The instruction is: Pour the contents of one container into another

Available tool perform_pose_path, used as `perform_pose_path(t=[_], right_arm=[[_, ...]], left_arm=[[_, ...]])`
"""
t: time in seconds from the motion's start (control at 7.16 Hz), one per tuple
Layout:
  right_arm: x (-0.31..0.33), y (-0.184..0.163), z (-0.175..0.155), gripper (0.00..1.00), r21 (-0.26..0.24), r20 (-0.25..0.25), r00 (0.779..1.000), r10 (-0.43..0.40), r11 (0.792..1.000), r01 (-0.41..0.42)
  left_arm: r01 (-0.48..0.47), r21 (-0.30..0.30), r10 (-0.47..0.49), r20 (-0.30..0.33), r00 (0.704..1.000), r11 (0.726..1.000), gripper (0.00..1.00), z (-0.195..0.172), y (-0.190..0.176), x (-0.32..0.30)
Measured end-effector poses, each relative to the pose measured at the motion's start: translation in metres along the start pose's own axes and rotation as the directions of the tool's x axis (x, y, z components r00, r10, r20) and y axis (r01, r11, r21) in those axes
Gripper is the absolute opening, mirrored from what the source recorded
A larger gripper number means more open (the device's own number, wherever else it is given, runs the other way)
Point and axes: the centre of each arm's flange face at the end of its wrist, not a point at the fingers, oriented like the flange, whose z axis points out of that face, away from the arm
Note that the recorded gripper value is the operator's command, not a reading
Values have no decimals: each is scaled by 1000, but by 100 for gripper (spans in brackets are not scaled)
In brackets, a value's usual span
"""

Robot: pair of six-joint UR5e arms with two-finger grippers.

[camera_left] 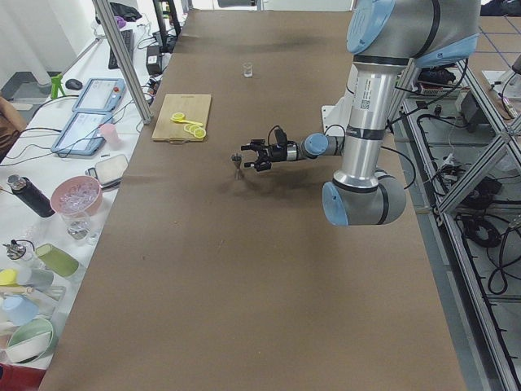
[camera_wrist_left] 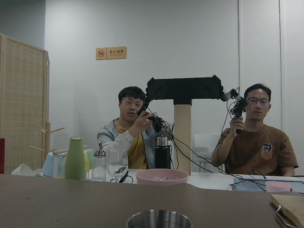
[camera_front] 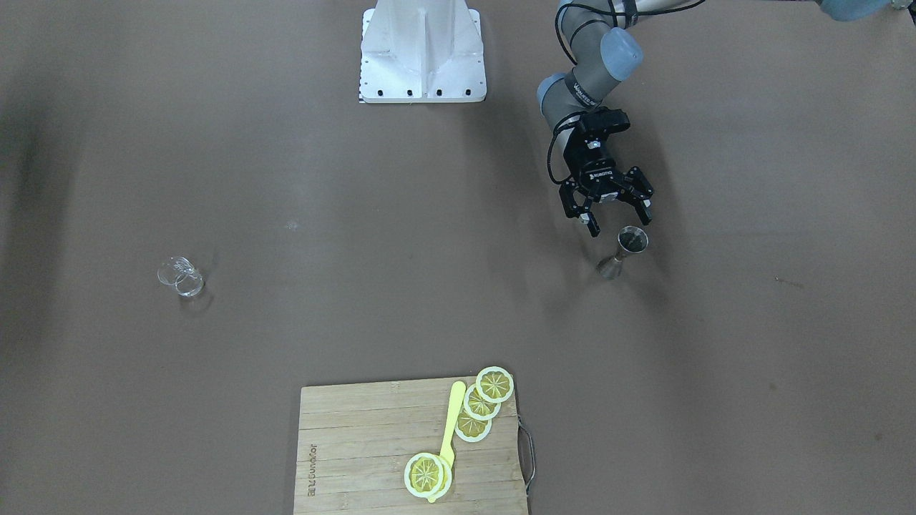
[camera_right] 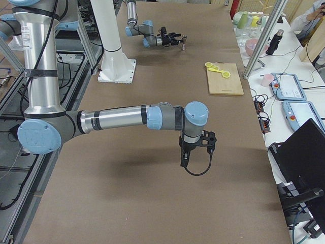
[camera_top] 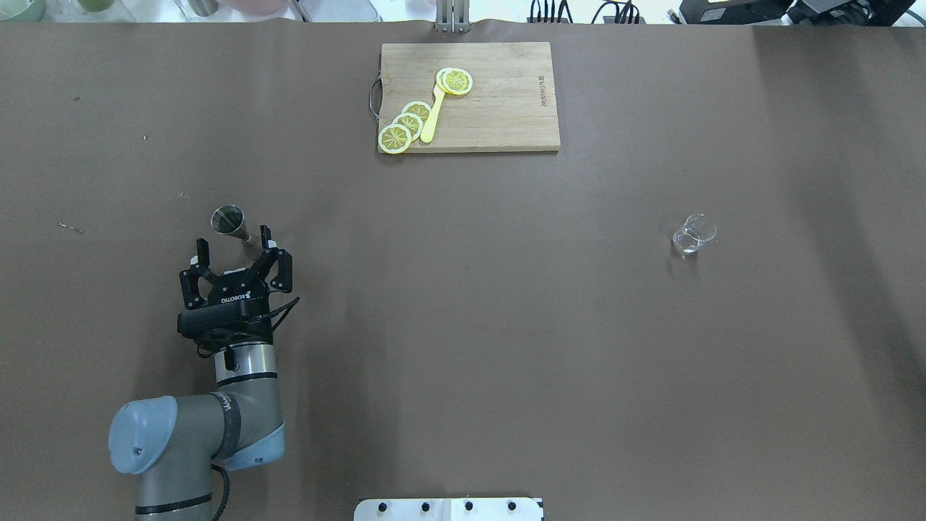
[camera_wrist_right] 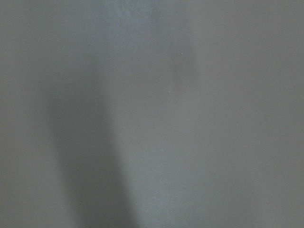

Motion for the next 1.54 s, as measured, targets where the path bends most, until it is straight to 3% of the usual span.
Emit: perform_pose_path(t=[0.98,1.54], right_arm=[[0,0,0,100,0,0,1000,0,1000,0],[0,0,0,100,-1,-1,1000,0,1000,0]], left_arm=[[8,-24,-9,-32,999,1000,99,-18,-78,-25],[-50,-51,49,-12,999,997,99,-21,-118,24]])
